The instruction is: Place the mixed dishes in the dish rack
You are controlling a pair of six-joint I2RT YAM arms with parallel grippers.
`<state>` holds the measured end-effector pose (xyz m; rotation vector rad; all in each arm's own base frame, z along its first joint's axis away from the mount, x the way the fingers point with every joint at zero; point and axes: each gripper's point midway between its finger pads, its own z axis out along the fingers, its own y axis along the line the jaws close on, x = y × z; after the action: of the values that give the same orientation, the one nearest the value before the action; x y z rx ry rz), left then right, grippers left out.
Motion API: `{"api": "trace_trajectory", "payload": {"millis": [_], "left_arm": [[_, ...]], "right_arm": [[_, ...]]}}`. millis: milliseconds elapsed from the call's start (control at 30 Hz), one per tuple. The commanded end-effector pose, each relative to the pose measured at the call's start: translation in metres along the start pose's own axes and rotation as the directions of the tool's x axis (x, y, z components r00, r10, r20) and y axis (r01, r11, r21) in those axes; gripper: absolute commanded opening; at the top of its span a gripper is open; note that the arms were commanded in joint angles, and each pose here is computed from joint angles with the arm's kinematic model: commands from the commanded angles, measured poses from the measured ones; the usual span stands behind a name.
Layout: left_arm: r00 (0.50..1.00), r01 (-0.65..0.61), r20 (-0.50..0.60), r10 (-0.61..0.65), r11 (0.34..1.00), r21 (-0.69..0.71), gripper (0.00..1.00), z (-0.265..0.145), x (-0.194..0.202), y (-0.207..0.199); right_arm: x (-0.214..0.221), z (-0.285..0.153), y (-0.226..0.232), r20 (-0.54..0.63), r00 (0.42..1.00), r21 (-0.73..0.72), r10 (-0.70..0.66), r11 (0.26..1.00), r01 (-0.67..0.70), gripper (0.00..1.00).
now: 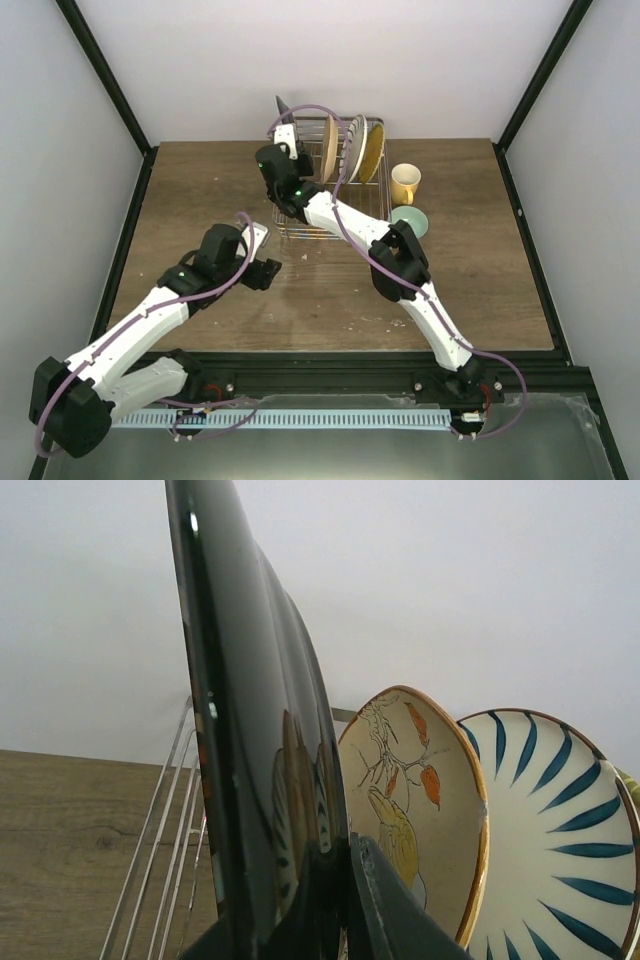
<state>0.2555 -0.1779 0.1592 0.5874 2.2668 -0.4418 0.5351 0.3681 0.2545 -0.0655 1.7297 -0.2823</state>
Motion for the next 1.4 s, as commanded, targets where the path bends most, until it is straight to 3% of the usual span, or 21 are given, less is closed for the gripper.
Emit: {"api": "trace_trajectory", "payload": {"millis": [0,433,933,1133,1367], "left_arm": [[1.000,0.005,-0.016,-0.004,1.000,0.010,0.76,0.003,0.004,-0.003],[0.999,-0.008,-0.033,0.009,1.000,0.024,0.76,0.007,0.007,-0.008],[0.998,-0.008,-0.055,0.009,1.000,0.026,0.76,0.011,0.011,-0.007],[0.998,-0.011,-0.060,0.013,1.000,0.025,0.76,0.013,0.012,-0.007],[0.998,-0.015,-0.065,0.017,1.000,0.022,0.76,0.015,0.012,-0.006]], "right_arm": [[-0.057,-0.005,-0.030,0.123,0.965,0.071,0.232,0.968,-0.242,0.01],[-0.032,0.011,-0.029,0.098,0.973,0.108,0.210,0.970,-0.220,0.01],[0.016,0.031,0.007,0.035,0.974,0.016,0.223,0.974,-0.224,0.01],[0.027,0.033,0.016,0.007,0.970,-0.030,0.241,0.970,-0.241,0.14],[0.048,0.033,0.026,-0.054,0.972,-0.051,0.231,0.971,-0.233,0.19]]}}
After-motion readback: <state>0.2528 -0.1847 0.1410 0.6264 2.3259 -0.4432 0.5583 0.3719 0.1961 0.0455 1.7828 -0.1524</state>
